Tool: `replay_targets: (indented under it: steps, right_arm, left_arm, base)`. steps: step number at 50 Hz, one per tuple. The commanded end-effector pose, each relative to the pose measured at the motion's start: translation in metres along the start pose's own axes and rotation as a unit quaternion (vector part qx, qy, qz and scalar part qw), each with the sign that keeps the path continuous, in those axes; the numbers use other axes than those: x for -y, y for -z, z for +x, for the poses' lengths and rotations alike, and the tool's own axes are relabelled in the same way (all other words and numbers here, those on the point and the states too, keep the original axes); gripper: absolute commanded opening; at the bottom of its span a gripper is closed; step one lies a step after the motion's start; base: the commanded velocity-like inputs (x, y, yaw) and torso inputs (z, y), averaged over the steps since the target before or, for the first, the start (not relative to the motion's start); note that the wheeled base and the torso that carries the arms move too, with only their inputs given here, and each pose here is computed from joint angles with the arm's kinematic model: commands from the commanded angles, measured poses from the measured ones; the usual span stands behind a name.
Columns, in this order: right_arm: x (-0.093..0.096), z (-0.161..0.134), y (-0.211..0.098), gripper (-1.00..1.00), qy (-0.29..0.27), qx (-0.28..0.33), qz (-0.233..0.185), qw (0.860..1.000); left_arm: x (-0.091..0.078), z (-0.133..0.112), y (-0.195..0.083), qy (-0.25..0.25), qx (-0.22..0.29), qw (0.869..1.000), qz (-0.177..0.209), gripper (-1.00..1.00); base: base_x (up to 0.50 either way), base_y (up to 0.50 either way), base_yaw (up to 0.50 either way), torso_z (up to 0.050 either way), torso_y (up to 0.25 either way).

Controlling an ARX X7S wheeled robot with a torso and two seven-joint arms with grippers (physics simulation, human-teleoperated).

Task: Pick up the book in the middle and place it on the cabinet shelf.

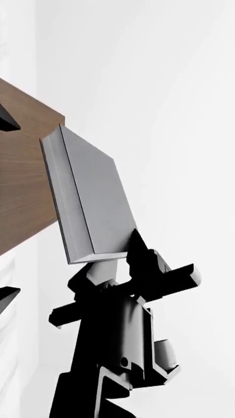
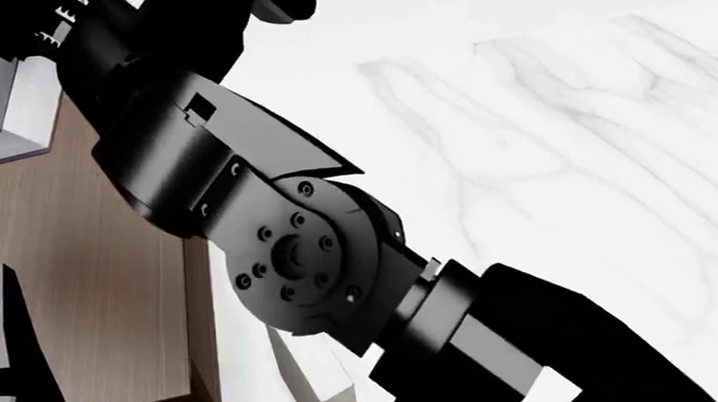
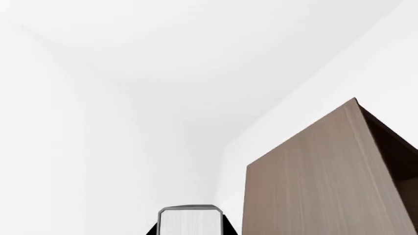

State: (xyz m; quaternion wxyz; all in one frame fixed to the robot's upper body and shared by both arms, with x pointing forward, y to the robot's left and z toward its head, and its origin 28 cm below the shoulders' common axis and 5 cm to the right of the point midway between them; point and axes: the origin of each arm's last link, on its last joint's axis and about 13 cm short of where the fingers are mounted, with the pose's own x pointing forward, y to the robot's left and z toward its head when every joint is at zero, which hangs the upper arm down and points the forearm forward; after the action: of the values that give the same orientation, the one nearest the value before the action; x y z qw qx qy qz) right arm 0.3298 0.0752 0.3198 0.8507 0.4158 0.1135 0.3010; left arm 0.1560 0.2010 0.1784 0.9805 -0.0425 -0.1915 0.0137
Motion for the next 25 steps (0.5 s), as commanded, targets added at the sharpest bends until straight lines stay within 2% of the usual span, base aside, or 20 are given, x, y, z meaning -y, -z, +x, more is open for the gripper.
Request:
replay_targets:
  steps: [1,25]
  right_arm:
    - [0.006,0.002,0.006,-1.00,-0.012,0.007,-0.016,1.000]
    - [0.020,0.005,0.024,-1.00,0.006,-0.020,-0.023,1.000]
  left_arm:
    - [0.000,0.000,-0.001,-0.001,0.001,1.000,-0.001,1.00]
    - [0.000,0.000,-0.002,0.000,0.002,1.000,-0.002,1.00]
  base:
    - [0.00,0.00,0.00,0.000,0.000]
    - [0.00,0.00,0.00,0.000,0.001]
